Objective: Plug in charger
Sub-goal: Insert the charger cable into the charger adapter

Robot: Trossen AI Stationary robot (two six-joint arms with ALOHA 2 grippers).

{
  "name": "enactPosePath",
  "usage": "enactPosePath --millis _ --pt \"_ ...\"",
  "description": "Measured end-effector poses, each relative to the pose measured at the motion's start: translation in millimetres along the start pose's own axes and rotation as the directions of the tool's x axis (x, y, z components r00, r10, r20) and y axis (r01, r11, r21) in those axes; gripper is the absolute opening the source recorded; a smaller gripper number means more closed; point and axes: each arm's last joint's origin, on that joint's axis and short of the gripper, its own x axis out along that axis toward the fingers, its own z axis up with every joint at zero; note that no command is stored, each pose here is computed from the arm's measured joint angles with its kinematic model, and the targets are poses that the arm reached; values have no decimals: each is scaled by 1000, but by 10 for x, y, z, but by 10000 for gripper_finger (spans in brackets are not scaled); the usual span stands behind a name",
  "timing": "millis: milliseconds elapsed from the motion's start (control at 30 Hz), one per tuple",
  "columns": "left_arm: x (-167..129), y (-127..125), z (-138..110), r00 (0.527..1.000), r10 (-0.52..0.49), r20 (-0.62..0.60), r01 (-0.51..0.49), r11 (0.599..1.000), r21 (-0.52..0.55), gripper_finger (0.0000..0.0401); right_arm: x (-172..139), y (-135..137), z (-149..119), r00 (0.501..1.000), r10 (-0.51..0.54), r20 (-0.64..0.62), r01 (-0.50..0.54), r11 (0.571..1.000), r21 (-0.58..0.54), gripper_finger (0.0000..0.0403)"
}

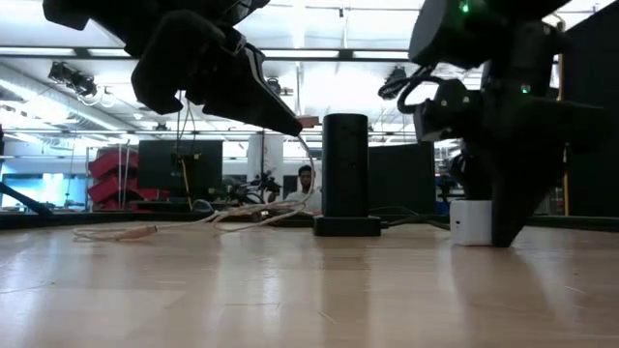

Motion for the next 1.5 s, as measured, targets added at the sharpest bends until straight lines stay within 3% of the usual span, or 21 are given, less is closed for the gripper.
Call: enactPosePath --millis 400,933,1300,1500 --pt "2 -1 -1 1000 1 -1 -1 1000 -8 0 154 18 -154 987 59 149 -60 998 1 185" --pt "2 -1 -5 1000 1 -4 -1 1000 -17 0 -8 -8 -537 959 21 282 -39 998 59 201" --pt "3 0 0 1000 2 1 -2 1000 -20 0 142 -146 -883 840 102 534 -173 981 83 204" --pt "3 1 17 1000 3 17 -2 1000 -29 0 243 -175 -917 780 135 611 -220 973 66 210"
